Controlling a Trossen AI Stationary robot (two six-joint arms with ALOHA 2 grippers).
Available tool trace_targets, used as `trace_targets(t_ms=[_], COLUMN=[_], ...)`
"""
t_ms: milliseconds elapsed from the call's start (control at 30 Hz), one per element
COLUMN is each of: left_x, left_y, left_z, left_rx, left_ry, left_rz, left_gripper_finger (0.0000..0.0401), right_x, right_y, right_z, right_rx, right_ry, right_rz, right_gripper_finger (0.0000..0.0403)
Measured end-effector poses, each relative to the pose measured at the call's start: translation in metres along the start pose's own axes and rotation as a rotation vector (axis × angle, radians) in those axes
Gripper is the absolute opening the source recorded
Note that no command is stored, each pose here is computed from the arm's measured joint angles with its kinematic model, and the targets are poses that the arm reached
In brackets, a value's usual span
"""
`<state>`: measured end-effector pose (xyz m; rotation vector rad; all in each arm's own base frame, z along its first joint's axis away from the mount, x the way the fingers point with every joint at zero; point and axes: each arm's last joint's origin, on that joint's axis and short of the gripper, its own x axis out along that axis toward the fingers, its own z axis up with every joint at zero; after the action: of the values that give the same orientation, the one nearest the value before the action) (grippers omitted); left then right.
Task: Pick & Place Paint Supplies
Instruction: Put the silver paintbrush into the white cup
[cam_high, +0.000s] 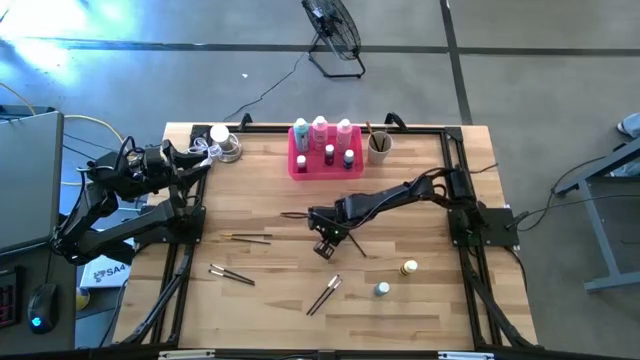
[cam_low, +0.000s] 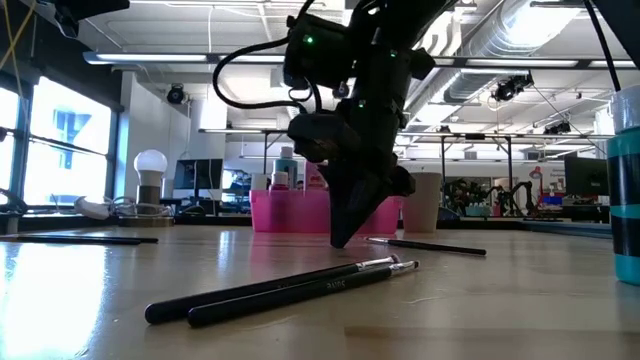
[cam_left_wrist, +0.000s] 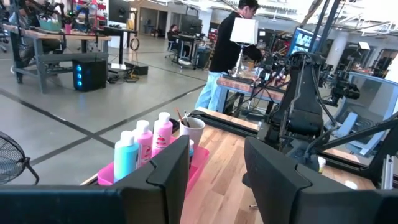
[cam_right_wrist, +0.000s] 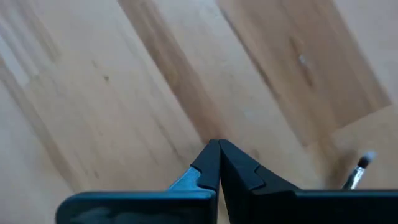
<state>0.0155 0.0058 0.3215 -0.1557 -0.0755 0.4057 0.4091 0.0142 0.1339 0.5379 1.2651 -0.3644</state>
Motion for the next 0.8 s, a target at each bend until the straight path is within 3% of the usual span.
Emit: trace_targets(t_ms=[200,400,567,800], left_x=[0.000,0.000,0.000,0.000], left_y=[0.000,0.000,0.000,0.001], left_z=[0.000,0.000,0.000,0.000], left_rx=[0.000,0.000,0.000,-0.015], left_ry=[0.000,0.000,0.000,-0.004], left_rz=[0.000,0.000,0.001,0.022], left_gripper_finger=[0.0152,0.0152,0.0152,0.0152], right_x=[-0.006,-0.041,-0.073,-0.094], right_y=[-0.007,-0.022,-0.042,-0.063], right_z=[0.010,0.023,0.026,0.013], right_rx=[0.012,0.049,0.082,0.054], right_ry=[-0.048,-0.155,-0.128,0.012], right_rz=[0.010,-0.004,0.005,-0.084], right_gripper_finger=[0.0002,0.0002,0.0002,0.0002])
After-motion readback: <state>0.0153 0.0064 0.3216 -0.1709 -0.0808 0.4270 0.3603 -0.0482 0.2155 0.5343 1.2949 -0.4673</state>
